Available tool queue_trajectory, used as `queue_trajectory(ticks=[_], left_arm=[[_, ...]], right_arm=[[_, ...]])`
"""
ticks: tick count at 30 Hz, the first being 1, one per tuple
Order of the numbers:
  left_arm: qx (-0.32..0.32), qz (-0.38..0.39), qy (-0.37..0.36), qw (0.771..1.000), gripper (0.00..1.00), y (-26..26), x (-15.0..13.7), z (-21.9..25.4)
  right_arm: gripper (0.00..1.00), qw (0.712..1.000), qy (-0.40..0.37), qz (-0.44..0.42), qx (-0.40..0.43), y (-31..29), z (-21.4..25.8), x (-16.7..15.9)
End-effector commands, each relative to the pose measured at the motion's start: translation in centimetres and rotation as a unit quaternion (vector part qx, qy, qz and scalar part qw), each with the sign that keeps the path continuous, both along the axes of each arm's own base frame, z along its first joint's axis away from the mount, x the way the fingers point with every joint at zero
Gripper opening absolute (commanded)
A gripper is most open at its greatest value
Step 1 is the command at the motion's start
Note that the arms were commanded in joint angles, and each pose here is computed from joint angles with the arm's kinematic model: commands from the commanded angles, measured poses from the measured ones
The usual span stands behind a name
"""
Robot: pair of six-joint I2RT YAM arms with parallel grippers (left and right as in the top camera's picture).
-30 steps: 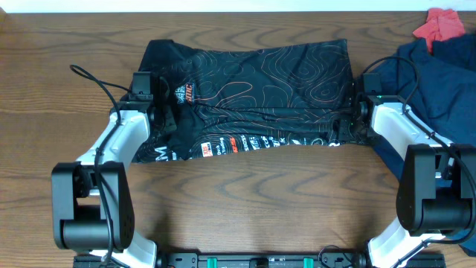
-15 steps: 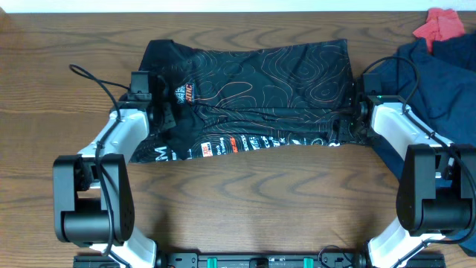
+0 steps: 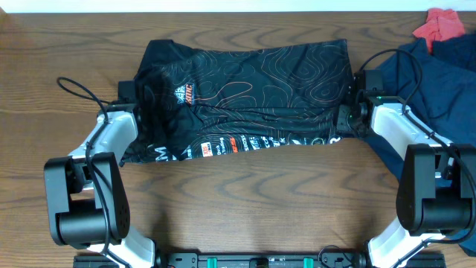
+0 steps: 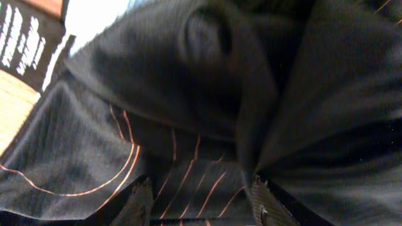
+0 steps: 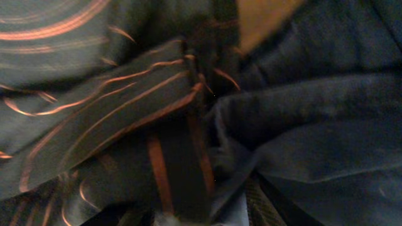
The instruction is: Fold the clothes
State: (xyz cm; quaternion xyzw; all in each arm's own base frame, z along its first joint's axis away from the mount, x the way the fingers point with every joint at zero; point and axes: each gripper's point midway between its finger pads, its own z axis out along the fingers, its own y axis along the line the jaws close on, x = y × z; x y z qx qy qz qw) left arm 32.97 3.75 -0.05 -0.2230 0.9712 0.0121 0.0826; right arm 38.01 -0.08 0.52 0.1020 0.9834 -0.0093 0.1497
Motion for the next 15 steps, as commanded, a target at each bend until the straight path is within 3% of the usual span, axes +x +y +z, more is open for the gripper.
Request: queue_trajectory(ticks=[1, 6, 15], left_arm=[[-0.002, 0.002, 0.028, 1.0, 0.53, -0.1, -1.8, -1.6], [0.0, 0.002, 0.038, 0.999, 0.54, -0.1, -3.1, -2.6], [0.03, 0.038, 0.044, 0.998, 0.54, 2.0, -3.7, -2.7]], right_arm=[[0.44, 0.999, -0.014, 0.014, 0.028, 1.0, 0.4, 0.5], [0.5, 0.999, -0.025, 0.004, 0.022, 0.6, 2.4, 0.5], [0.58, 0.992, -0.117, 0.03, 0.047, 1.8, 8.1, 2.3]])
